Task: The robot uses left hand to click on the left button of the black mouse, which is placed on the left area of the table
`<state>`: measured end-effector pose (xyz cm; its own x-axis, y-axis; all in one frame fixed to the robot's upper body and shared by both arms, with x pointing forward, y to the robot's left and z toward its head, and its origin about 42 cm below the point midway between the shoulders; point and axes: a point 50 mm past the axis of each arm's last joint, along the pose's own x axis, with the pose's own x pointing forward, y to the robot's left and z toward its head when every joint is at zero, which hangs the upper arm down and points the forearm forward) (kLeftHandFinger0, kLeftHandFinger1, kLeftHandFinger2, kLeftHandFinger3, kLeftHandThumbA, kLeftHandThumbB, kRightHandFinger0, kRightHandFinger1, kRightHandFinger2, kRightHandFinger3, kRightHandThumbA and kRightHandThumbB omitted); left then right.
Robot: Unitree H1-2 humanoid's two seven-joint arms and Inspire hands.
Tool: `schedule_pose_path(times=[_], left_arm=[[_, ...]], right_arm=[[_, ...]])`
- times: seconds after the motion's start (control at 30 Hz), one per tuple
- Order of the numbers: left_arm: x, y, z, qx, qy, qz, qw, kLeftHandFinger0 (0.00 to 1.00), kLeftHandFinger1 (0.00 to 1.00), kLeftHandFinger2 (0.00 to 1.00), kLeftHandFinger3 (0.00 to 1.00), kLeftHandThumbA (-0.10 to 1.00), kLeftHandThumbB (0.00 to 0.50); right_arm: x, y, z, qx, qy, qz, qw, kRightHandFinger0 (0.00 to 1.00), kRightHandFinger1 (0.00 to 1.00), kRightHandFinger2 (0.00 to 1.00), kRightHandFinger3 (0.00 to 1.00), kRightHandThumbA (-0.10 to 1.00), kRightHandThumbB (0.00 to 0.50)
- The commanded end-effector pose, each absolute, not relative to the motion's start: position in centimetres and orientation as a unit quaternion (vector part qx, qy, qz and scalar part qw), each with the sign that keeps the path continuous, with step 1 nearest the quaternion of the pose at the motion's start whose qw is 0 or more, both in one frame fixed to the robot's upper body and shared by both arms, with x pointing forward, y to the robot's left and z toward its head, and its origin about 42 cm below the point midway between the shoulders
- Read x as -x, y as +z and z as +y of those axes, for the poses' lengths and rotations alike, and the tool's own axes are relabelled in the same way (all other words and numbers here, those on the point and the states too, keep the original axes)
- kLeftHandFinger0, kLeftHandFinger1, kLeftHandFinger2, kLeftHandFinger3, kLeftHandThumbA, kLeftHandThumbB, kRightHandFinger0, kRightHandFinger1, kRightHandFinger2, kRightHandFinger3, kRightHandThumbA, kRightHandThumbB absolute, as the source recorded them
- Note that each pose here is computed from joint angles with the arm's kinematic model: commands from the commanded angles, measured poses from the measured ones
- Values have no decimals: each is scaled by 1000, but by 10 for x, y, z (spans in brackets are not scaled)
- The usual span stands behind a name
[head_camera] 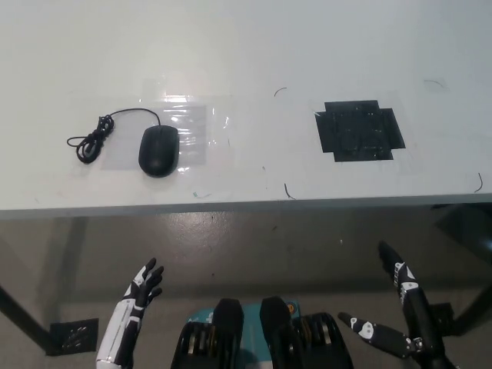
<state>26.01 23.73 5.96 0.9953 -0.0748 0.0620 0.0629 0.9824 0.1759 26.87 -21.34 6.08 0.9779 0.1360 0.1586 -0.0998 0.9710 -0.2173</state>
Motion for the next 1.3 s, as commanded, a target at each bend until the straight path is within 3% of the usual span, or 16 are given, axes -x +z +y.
schedule_pose_path(times=[0.0,0.23,0.4,0.43,0.5,0.6,0.63,0.67,0.7,0.77,0.8,0.83,0.9,1.1,1.2,1.27], left_arm=[[-257,77,247,-96,-41,-85,991,1000,1000,1000,1000,1000,92],[-246,141,283,-104,2,-204,973,1000,1000,1000,1000,1000,113],[-249,210,314,-126,-35,-268,955,1000,1000,1000,1000,1000,190],[-252,230,323,-134,-41,-283,949,1000,1000,1000,1000,1000,239],[-255,251,331,-142,-47,-295,944,1000,1000,1000,1000,1000,275],[-261,278,342,-151,-49,-307,938,1000,917,872,1000,1000,276],[-266,292,349,-151,-49,-313,936,973,746,728,1000,1000,252],[-271,304,355,-152,-48,-315,935,805,614,621,1000,1000,236],[-273,310,357,-153,-47,-315,935,755,563,577,1000,1000,234],[-283,326,363,-158,-52,-322,932,488,268,329,1000,1000,210],[-293,338,369,-163,-57,-327,929,165,46,117,1000,1000,216],[-299,348,373,-166,-59,-327,928,33,9,23,1000,1000,226],[-314,371,379,-200,-52,-322,924,0,0,0,1000,1000,269],[-345,417,387,-185,-144,-263,936,0,0,19,1000,1000,266],[-357,435,384,-184,-184,-203,944,12,0,90,1000,1000,358],[-366,445,381,-182,-215,-175,943,0,0,82,1000,1000,343]], right_arm=[[-271,72,-211,108,55,-138,983,1000,1000,1000,1000,983,114],[-272,74,-213,105,53,-140,983,1000,1000,1000,1000,1000,121],[-274,76,-214,104,49,-144,983,1000,1000,1000,1000,970,95],[-274,76,-214,103,48,-142,983,1000,1000,1000,1000,975,107],[-274,76,-214,104,47,-141,983,1000,1000,1000,1000,978,107],[-275,76,-215,100,47,-141,984,1000,1000,1000,1000,972,113],[-275,76,-215,99,47,-140,984,1000,1000,1000,1000,969,123],[-275,75,-215,99,47,-140,984,1000,1000,1000,1000,969,126],[-276,75,-215,99,47,-140,984,1000,1000,1000,1000,969,127],[-279,77,-215,98,46,-141,984,1000,1000,1000,1000,967,129],[-280,78,-216,97,45,-141,984,1000,1000,1000,1000,965,128],[-280,78,-215,97,45,-141,984,1000,1000,1000,1000,964,127],[-278,76,-216,96,44,-141,984,1000,1000,1000,1000,966,125],[-279,76,-216,95,43,-136,985,1000,1000,1000,1000,947,113],[-278,74,-217,96,42,-135,985,1000,1000,1000,1000,937,109],[-277,74,-218,94,41,-134,986,1000,1000,1000,1000,930,112]])
